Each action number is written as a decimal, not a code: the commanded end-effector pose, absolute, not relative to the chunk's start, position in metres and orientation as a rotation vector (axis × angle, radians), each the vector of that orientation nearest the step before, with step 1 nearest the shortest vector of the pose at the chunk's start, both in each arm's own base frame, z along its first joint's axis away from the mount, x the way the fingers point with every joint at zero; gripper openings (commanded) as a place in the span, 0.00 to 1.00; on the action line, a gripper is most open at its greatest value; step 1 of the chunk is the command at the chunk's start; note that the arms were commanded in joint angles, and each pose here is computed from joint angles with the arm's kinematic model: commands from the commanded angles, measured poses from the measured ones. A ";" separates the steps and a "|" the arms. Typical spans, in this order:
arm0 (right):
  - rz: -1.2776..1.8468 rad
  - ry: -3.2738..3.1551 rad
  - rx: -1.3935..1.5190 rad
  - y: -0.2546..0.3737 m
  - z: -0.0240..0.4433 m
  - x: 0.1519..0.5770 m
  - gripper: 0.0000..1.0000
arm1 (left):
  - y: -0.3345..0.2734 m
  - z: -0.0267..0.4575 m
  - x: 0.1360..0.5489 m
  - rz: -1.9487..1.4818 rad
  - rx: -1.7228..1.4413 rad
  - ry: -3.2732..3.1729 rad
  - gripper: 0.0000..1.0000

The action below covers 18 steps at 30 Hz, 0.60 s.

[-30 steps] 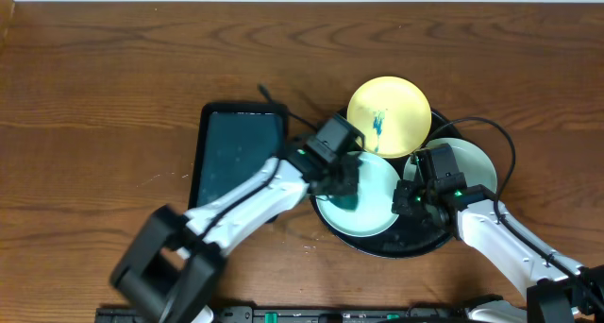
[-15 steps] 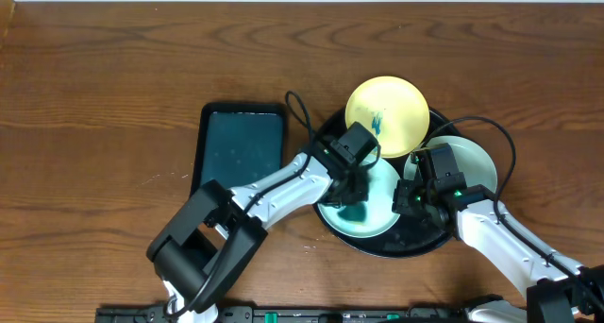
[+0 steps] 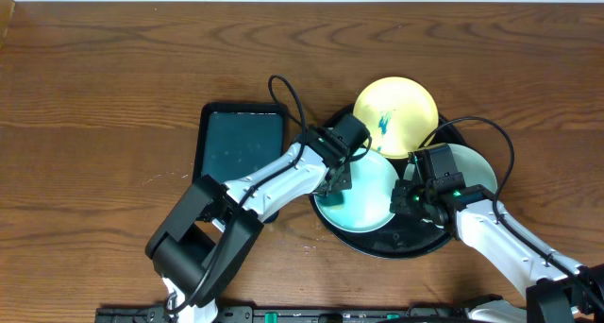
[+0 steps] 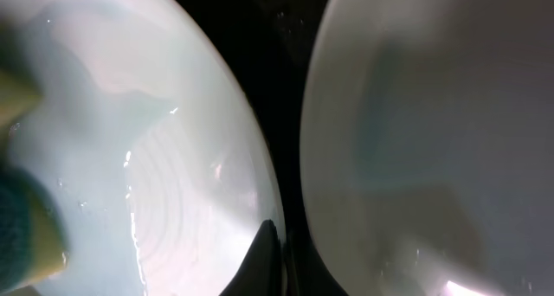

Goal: Clean dirty plates on tray and stack at the side
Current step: 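Scrub the pale green plate with the sponge while the right gripper holds it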

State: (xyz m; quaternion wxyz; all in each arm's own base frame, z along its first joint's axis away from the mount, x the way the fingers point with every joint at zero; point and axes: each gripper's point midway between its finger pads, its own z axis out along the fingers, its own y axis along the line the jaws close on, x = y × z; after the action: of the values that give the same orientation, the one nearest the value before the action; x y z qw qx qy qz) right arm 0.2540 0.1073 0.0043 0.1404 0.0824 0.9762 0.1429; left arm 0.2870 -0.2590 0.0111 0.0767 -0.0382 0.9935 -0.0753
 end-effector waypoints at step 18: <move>0.300 2.821 0.245 0.095 0.000 0.255 0.01 | -0.351 -0.018 0.248 -0.896 -0.058 3.138 0.08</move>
State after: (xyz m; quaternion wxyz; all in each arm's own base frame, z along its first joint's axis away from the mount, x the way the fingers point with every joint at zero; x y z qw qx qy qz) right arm 0.2577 0.0983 0.0034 0.1516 0.0907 0.9772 0.1181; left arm 0.2797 -0.3528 0.0142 0.0191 -0.0136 0.9576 -0.2871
